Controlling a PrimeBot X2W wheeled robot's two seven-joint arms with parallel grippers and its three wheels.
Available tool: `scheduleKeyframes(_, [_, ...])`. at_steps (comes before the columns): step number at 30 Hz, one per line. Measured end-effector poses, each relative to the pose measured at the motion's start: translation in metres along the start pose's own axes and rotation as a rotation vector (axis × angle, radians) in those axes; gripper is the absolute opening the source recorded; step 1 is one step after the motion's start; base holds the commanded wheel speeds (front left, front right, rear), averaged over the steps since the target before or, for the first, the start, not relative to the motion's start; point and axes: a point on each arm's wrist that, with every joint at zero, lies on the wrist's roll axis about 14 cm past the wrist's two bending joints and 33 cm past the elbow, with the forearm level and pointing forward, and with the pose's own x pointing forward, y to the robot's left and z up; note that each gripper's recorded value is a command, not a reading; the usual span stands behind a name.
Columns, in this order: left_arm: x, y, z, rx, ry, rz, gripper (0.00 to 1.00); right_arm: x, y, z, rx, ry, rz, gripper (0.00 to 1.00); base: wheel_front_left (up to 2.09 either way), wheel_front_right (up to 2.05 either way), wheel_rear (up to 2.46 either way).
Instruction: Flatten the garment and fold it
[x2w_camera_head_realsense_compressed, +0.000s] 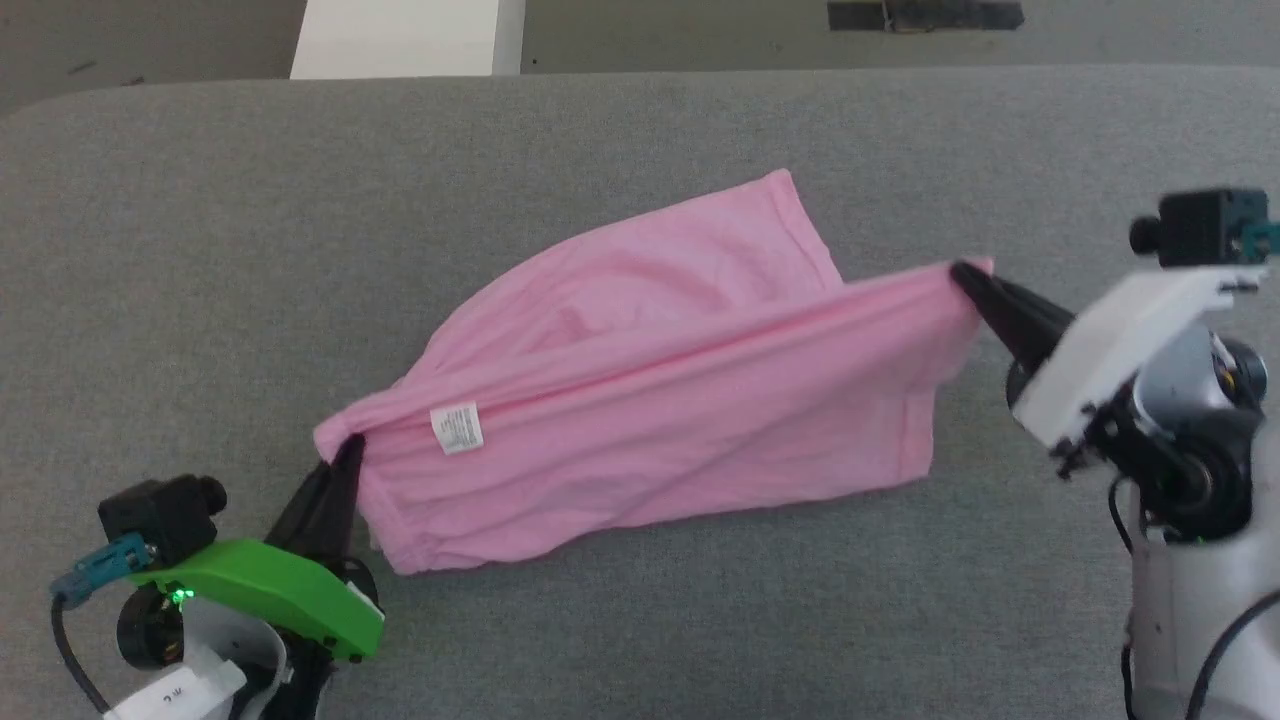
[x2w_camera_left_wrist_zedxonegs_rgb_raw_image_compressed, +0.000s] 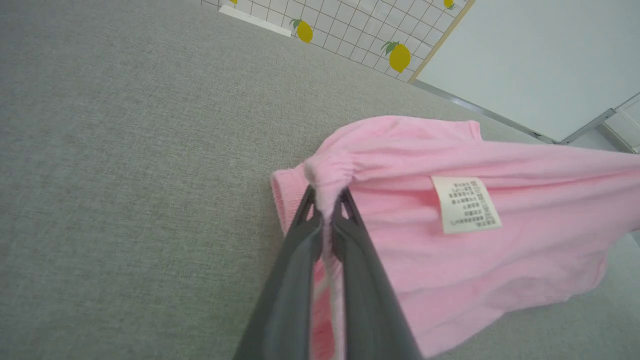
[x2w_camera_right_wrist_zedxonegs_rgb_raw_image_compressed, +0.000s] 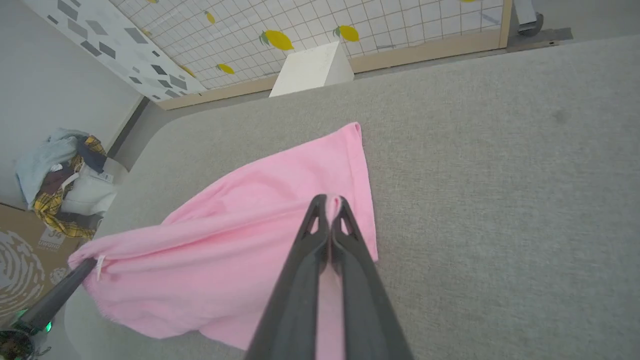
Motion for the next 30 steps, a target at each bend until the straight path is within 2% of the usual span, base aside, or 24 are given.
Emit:
scheduleKeyframes(6, [0.026,0.013,0.002,0.004,-0.003,0.018,0.0,0.071,0.008,0.012,-0.053,0.056,0.017,0.0,0.0,0.0,0.0])
scheduleKeyframes(15, [0.051,0.036,-0.003,0.009,0.013,0.061,0.0,0.153,0.007,-0.009,-0.149,0.201,-0.015,0.0,0.0,0.0,0.0])
scheduleKeyframes(23, [0.06,0.058,-0.016,0.014,0.049,0.11,0.0,0.189,-0.008,-0.045,-0.211,0.342,-0.069,0.0,0.0,0.0,0.0])
scheduleKeyframes(30, [0.068,0.061,-0.025,0.013,0.081,0.113,0.0,0.204,-0.009,-0.05,-0.223,0.341,-0.068,0.0,0.0,0.0,0.0])
